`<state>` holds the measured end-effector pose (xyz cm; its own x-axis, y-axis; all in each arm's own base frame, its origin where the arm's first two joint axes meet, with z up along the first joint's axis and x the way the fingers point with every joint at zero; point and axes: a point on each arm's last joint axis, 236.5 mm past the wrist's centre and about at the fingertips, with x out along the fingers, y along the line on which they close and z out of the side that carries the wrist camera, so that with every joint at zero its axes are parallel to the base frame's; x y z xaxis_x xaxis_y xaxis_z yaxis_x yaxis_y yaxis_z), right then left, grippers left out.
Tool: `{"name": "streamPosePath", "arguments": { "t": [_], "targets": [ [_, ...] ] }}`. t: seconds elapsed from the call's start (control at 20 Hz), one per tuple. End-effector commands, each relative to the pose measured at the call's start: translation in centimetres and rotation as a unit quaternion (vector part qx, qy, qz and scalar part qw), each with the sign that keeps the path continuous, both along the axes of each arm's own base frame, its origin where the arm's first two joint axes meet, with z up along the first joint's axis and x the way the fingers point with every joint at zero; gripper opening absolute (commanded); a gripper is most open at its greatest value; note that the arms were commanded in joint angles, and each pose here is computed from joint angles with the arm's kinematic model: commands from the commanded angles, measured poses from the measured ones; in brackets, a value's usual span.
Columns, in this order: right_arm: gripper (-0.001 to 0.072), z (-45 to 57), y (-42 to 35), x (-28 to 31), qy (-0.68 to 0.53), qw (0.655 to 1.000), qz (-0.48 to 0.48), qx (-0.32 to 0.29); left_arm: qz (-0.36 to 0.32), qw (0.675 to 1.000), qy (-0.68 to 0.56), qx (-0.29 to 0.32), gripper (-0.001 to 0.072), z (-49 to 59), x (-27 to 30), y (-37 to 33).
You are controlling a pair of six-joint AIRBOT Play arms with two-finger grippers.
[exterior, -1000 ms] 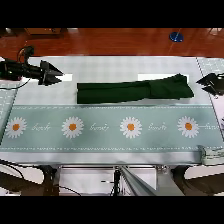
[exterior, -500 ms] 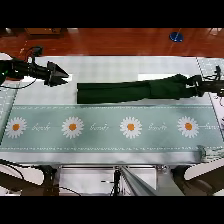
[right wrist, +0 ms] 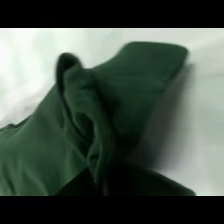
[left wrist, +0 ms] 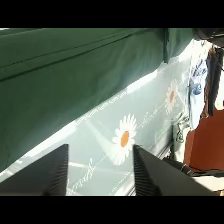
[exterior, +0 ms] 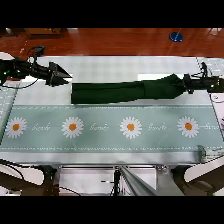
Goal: Fold the shirts.
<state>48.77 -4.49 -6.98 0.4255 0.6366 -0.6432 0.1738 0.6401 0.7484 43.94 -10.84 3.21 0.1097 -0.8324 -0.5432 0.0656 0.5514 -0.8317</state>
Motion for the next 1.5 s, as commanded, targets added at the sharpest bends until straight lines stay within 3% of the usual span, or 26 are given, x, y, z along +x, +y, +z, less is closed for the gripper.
{"name": "streamPosePath", "arguments": {
  "t": [0.0,0.1,0.15,0.2,0.55,0.6,0.65,0.7,1.0,1.45],
  "targets": [
    [0.0042,4.6,0.7,-1.4,-0.017,0.999,0.046,-0.008,0.009,1.000,0.017,-0.003,0.0429,0.1,0.0,-0.3],
    [0.0042,7.8,0.5,-2.4,-0.029,0.997,0.055,-0.040,0.002,1.000,0.014,-0.020,0.0425,1.0,-0.1,-1.9],
    [0.0042,9.4,0.3,-3.1,-0.035,0.996,0.059,-0.060,-0.002,0.999,0.014,-0.032,0.0337,1.7,-0.2,-3.0],
    [0.0042,10.8,0.1,-3.7,-0.038,0.995,0.057,-0.078,-0.006,0.999,0.016,-0.044,0.0312,2.4,-0.3,-4.3],
    [0.0042,17.7,0.4,-7.4,-0.057,0.988,0.052,-0.136,-0.063,0.996,0.006,-0.055,0.0313,3.8,-2.8,-15.6],
    [0.0042,18.7,0.6,-7.9,-0.064,0.986,0.052,-0.143,-0.072,0.996,0.004,-0.052,0.0277,3.7,-3.4,-17.6],
    [0.0042,19.7,0.7,-8.3,-0.072,0.985,0.051,-0.148,-0.084,0.995,-0.001,-0.051,0.0114,3.6,-4.1,-19.5],
    [0.0042,20.8,0.9,-8.6,-0.083,0.983,0.048,-0.156,-0.095,0.994,-0.008,-0.049,0.0025,3.6,-4.9,-21.5],
    [0.0042,23.5,0.7,-11.1,-0.094,0.974,0.041,-0.201,-0.100,0.992,-0.045,-0.060,0.0024,3.1,-7.8,-31.3],
    [0.0042,23.0,2.0,-13.6,-0.048,0.981,0.067,-0.176,-0.079,0.985,0.060,-0.138,0.0024,-2.0,-11.7,-40.1]
  ]
}}
